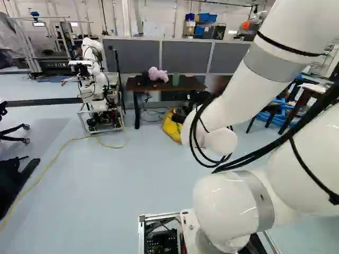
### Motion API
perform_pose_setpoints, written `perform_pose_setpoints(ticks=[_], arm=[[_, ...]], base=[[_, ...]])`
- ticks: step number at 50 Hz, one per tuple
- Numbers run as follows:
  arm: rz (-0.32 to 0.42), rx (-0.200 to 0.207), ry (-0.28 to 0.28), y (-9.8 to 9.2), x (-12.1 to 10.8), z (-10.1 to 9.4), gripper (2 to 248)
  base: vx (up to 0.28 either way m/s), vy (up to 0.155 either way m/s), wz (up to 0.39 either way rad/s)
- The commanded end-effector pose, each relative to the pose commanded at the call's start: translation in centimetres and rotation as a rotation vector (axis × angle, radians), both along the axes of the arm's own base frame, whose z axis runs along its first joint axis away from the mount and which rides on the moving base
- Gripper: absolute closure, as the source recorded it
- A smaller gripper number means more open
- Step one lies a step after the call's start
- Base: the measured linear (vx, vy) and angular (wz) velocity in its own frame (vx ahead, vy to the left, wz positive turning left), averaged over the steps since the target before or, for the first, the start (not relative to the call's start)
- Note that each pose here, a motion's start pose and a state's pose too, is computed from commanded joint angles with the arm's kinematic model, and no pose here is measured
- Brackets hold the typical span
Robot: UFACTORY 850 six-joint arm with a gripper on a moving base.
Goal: Pick up the bag on the ground and place it on the table
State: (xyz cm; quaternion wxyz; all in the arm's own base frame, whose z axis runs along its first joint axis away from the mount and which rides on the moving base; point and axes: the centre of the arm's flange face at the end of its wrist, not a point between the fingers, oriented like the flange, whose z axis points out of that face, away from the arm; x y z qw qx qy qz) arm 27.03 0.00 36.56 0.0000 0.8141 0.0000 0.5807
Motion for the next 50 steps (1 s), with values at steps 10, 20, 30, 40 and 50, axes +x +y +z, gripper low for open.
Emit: perform_pose_setpoints(ticks=[10,20,30,40,50], arm=[[0.000,0.000,0.000,0.00,0.00,0.00,3],[0.000,0.000,0.000,0.00,0.00,0.00,3],[0.000,0.000,0.000,0.00,0.00,0.00,3],[0.000,0.000,0.000,0.00,0.00,0.00,3],[0.000,0.000,0.000,0.00,0.00,0.00,3]], base=[[0.000,0.000,0.000],[0.000,0.000,0.000],[0.000,0.000,0.000],[0.000,0.000,0.000],[0.028,-0.033,-0.060]])
